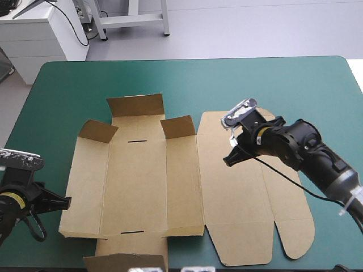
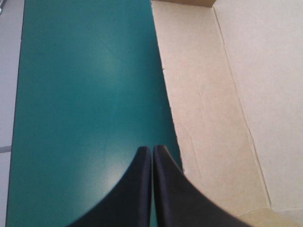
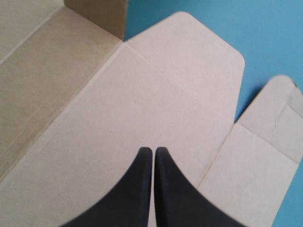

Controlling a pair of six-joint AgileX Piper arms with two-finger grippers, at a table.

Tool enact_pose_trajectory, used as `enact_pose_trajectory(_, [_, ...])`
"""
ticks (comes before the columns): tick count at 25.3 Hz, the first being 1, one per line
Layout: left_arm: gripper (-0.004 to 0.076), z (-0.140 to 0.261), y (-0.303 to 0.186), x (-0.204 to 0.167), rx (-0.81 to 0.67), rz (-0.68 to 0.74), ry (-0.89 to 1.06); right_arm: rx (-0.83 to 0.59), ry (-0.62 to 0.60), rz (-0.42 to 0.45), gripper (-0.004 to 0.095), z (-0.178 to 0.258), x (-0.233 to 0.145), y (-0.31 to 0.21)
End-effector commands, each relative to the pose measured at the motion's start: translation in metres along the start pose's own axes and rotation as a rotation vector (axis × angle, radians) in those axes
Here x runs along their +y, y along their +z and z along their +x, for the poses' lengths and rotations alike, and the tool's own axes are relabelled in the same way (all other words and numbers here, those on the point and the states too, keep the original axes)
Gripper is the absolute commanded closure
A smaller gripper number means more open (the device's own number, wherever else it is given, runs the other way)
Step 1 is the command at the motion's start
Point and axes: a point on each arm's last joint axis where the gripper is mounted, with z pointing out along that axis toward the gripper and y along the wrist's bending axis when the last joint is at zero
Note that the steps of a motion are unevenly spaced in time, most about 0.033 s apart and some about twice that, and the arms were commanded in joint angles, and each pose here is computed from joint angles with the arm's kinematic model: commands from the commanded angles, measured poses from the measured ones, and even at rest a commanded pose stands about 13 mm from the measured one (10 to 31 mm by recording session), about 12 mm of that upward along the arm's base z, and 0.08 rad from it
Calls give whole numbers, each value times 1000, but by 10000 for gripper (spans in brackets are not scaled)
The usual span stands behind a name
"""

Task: Fold the box

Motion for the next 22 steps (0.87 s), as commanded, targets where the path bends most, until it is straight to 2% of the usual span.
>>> enact_pose_trajectory(1, [729,-7,-8,6,-32,-39,-5,-93,50,44,908,10,-10,-21])
enact_pose_trajectory(8, [710,-20,20,-3,106,-30,73,-88,172,69,910,54,-19,-39])
enact_pose_trajectory(15, [708,-32,48,-2,163,-15,74,-100,193,68,910,74,-14,-51])
enact_pose_trajectory(17, [708,-30,58,11,198,31,15,-91,200,63,910,78,-13,-49])
enact_pose_trajectory(19, [708,-31,65,18,190,95,-122,-85,206,58,910,80,-12,-48])
enact_pose_trajectory(22, [708,-32,76,22,203,227,-164,-91,233,25,910,79,-9,-48])
